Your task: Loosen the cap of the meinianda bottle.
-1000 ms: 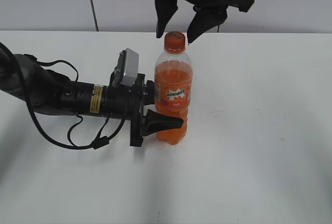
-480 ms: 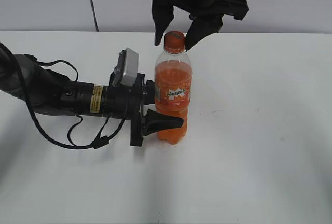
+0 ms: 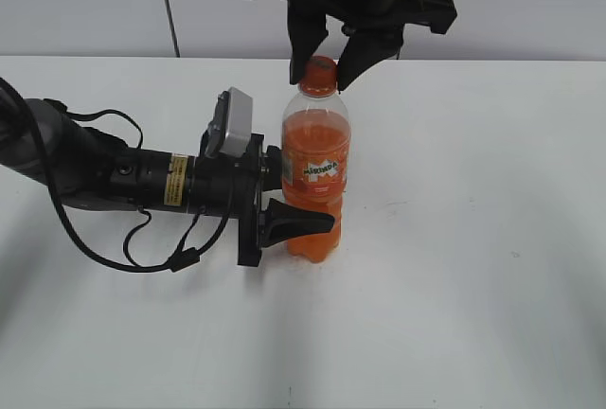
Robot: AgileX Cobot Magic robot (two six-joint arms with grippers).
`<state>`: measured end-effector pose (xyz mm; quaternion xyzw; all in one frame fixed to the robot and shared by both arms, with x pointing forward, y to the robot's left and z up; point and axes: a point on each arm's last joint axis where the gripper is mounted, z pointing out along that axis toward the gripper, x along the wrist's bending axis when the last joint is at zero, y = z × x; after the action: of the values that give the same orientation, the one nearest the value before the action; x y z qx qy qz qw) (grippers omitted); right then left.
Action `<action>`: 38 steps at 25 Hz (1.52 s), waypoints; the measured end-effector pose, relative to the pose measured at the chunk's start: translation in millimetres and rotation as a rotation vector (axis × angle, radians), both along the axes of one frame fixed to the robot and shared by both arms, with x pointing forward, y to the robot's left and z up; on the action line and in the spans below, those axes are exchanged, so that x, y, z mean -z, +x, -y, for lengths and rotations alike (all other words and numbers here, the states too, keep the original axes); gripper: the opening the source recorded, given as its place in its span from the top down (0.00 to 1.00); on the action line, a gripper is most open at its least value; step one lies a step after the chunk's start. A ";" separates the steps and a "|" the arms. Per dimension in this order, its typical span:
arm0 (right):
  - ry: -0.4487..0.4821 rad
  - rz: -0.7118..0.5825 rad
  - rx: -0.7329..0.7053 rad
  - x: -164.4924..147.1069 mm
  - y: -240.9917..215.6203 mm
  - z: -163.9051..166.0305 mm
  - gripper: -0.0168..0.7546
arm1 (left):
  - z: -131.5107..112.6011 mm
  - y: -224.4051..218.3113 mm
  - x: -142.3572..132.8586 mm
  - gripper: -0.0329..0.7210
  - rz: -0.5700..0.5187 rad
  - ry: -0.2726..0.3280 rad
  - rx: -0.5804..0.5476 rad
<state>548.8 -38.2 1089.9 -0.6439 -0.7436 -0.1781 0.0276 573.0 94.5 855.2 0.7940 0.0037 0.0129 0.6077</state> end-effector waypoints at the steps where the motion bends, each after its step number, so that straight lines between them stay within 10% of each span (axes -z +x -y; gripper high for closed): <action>1: -0.002 0.004 -0.012 0.0 0.0 0.0 0.58 | 0.0 0.0 0.0 0.42 0.000 0.000 0.000; 38: -0.257 0.446 -1.409 -0.1 -1.9 -1.3 0.62 | -0.8 -0.5 0.0 0.43 0.012 0.000 0.012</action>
<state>546.9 -36.9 1090.0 0.0379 -0.9827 -0.1564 -0.0915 572.5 95.3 855.2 0.7941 -0.0044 0.0140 0.6077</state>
